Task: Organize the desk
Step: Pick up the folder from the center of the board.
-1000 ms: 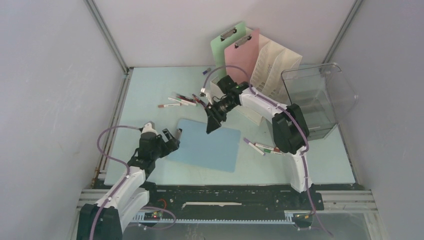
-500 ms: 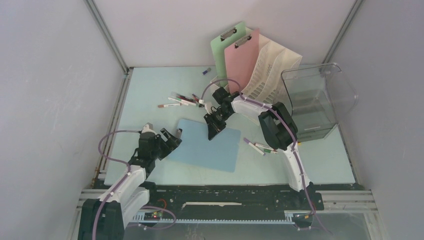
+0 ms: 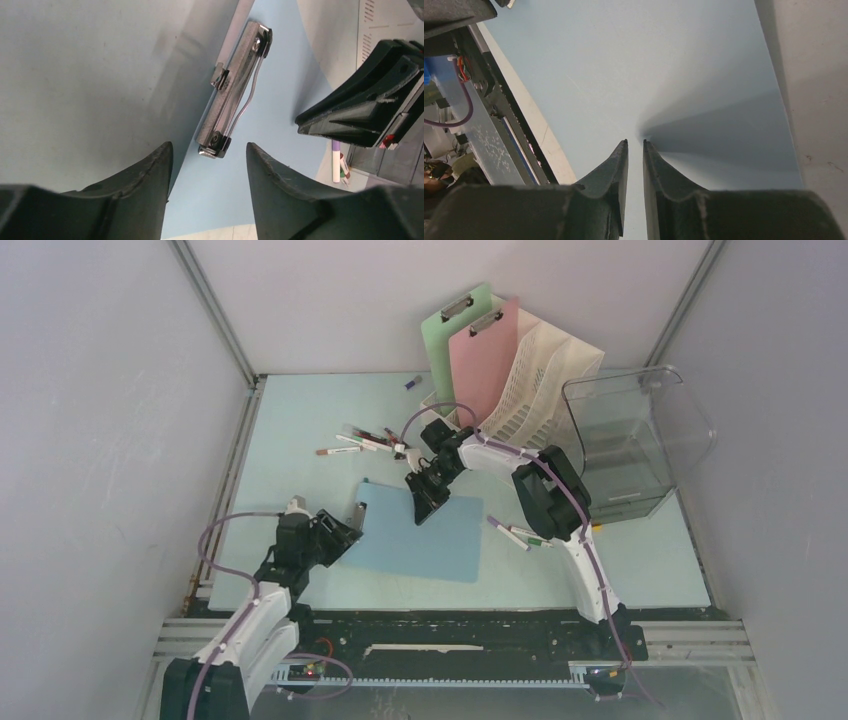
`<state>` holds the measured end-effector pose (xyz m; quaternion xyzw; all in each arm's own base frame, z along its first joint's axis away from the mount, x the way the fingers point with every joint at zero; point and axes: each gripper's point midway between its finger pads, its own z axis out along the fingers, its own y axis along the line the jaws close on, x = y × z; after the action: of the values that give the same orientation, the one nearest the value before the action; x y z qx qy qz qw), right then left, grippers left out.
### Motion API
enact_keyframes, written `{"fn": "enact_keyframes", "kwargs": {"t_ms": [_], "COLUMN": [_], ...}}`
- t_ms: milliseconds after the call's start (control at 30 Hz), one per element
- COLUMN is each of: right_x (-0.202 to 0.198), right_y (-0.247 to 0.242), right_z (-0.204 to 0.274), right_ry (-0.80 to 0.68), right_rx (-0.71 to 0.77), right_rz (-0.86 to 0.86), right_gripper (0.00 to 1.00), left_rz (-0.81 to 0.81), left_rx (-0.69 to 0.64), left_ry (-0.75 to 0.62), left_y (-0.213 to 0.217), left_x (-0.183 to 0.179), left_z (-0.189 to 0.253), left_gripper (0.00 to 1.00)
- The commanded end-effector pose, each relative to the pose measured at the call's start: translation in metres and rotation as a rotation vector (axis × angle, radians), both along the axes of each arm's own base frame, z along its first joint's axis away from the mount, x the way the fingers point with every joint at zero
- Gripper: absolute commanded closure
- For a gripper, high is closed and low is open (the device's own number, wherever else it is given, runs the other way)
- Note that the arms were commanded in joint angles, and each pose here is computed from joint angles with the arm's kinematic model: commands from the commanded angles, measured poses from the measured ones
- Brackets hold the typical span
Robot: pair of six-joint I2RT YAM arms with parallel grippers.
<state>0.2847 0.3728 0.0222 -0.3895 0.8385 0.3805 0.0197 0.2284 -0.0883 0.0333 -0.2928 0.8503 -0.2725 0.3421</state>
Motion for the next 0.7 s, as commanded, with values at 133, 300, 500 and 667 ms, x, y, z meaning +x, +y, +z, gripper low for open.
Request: {"fn": "enact_keyframes", "kwargs": {"t_ms": [133, 300, 500, 667], "right_x": [0.001, 0.0, 0.001, 0.001], "right_y": [0.005, 0.006, 0.009, 0.011], "right_z": [-0.009, -0.006, 0.006, 0.012], "right_ry": [-0.012, -0.009, -0.027, -0.029], "right_rx": [-0.018, -0.01, 0.016, 0.03], "right_rz": [0.006, 0.01, 0.015, 0.019], "right_gripper": [0.75, 0.75, 0.75, 0.75], "left_rz": [-0.046, -0.068, -0.102, -0.117], "left_rx": [-0.115, -0.17, -0.306, -0.411], "left_ry": [-0.108, -0.175, -0.224, -0.242], "left_y": [-0.016, -0.023, -0.038, -0.048], "left_x": [-0.003, -0.004, -0.004, -0.005], "left_z": [0.031, 0.048, 0.057, 0.066], "left_gripper": [0.49, 0.51, 0.54, 0.56]}}
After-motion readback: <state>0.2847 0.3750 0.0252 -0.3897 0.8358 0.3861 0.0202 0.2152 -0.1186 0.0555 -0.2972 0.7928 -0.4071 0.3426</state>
